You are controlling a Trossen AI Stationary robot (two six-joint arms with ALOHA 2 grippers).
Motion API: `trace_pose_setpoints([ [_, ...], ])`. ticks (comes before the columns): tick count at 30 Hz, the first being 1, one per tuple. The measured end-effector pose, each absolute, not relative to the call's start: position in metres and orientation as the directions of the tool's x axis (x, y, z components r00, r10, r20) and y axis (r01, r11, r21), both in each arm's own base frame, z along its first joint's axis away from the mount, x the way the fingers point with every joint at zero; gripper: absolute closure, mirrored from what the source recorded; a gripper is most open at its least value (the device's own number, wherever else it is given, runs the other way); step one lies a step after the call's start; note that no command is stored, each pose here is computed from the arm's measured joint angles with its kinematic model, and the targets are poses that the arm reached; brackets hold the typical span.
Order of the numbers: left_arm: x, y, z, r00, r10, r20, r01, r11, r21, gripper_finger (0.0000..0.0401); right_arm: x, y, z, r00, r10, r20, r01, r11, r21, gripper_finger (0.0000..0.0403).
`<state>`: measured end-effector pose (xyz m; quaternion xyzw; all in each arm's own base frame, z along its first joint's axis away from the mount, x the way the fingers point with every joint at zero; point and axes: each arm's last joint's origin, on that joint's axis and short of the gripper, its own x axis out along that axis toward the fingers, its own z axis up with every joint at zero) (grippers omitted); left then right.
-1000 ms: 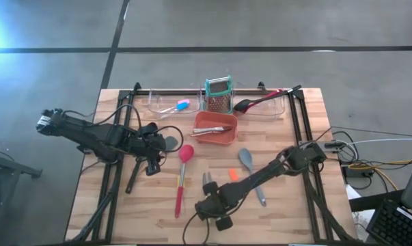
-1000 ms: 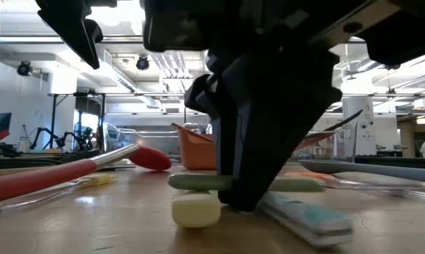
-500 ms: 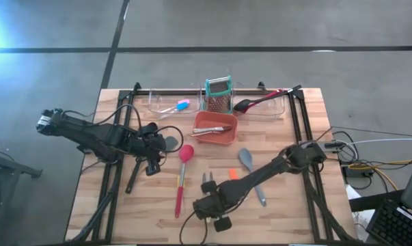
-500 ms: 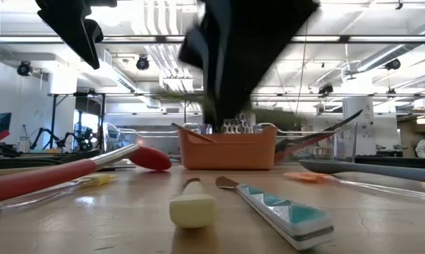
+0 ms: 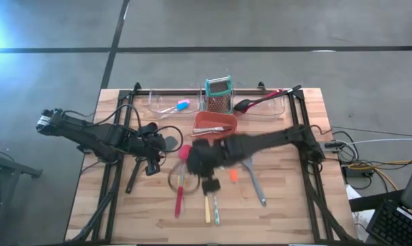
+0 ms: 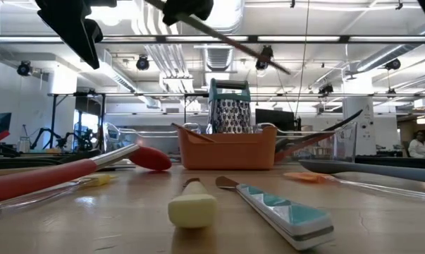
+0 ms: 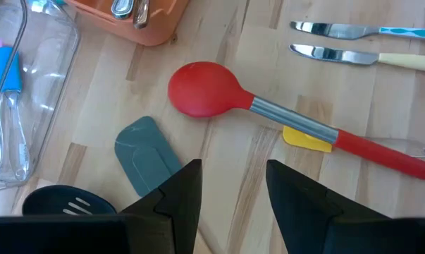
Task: Pick & Place Kitchen Items
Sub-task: Put the green table knife into the orange bin
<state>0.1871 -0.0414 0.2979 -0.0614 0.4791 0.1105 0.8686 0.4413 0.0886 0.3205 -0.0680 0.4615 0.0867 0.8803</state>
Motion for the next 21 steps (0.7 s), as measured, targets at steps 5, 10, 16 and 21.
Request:
trace_pose_setpoints([
  [5,0.186,-0.041,0.298,0.513,0.135,-0.848,-0.254,0.967,0.0,0.0238,0.45,0.043,0.333,0.634,0.103,-0.766,-0.229,0.972,-0.058,0.0347],
  [10,0.18,-0.04,0.3,0.508,0.136,-0.851,-0.263,0.965,-0.003,0.0238,0.454,0.008,0.333,0.654,0.113,-0.748,-0.253,0.965,-0.075,0.0347],
  [16,0.172,-0.037,0.308,0.548,0.134,-0.826,-0.279,0.96,-0.03,0.0238,0.454,-0.025,0.332,0.661,0.155,-0.734,-0.298,0.952,-0.067,0.0347],
  [21,0.165,-0.035,0.313,0.576,0.137,-0.806,-0.294,0.955,-0.048,0.0238,0.454,-0.047,0.327,0.667,0.173,-0.724,-0.331,0.94,-0.08,0.0347],
])
